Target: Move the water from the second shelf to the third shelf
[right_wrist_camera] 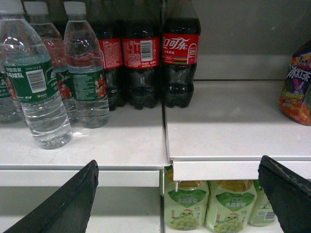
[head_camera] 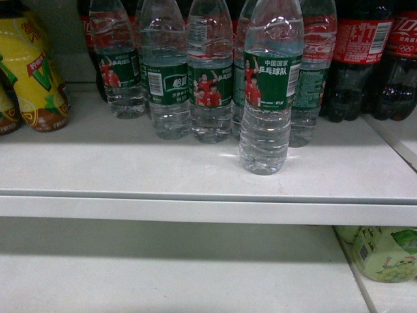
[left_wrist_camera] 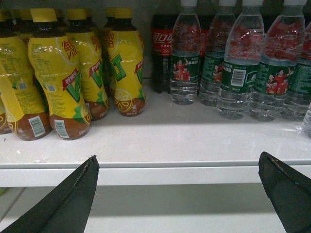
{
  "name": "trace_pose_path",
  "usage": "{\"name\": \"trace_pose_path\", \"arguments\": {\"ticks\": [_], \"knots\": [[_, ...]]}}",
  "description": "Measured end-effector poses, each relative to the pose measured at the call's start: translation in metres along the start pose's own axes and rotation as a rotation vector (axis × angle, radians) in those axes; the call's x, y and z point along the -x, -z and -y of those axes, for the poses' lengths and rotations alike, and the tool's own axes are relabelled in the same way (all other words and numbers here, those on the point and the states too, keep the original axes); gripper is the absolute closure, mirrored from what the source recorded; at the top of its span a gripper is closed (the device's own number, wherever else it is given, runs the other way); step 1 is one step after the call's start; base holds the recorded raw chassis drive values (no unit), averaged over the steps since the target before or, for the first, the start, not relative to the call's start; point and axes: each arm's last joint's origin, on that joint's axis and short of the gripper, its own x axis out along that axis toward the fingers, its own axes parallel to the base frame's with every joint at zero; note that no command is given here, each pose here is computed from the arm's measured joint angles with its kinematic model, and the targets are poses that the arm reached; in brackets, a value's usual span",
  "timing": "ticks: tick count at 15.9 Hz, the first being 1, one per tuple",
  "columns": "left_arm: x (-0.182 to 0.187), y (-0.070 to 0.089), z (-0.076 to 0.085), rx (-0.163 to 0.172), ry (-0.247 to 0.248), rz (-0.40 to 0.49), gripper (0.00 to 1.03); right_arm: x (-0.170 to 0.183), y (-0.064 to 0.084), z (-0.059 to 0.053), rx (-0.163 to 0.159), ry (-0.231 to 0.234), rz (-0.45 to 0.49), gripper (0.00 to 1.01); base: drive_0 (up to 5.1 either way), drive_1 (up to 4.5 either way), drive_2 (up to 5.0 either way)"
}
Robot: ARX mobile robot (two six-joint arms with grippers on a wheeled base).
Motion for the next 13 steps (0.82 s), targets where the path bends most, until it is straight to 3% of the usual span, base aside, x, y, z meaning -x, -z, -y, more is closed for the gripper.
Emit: {"name": "trace_pose_path", "arguments": {"ticks": [5, 6, 7, 9, 13], "knots": [[0.000, 0.000, 0.000, 0.000, 0.000, 0.000, 0.05, 0.000, 0.000, 0.000, -0.003, 0.002, -0.003, 0.03, 0.0, 0.00, 0.0], [0.000, 0.000, 0.000, 0.000, 0.000, 0.000, 0.05, -0.021, -0.043, 0.017, -0.111, 0.065, 0.080, 0.03, 0.0, 0.00, 0.0], [0.000, 0.000, 0.000, 0.000, 0.000, 0.000, 0.05, -0.050, -0.088, 0.019, -0.089, 0.009, 0.150, 0.03, 0.0, 0.00, 0.0], [0.000, 0.000, 0.000, 0.000, 0.000, 0.000, 0.05, -0.063, -0.076, 0.004, -0.068, -0.062, 0.082, 0.03, 0.0, 0.00, 0.0], [0.000, 0.000, 0.000, 0.000, 0.000, 0.000, 0.05, -0.089, -0.031, -0.055, 0.035, -0.270, -0.043, 0.03, 0.0, 0.00, 0.0]]}}
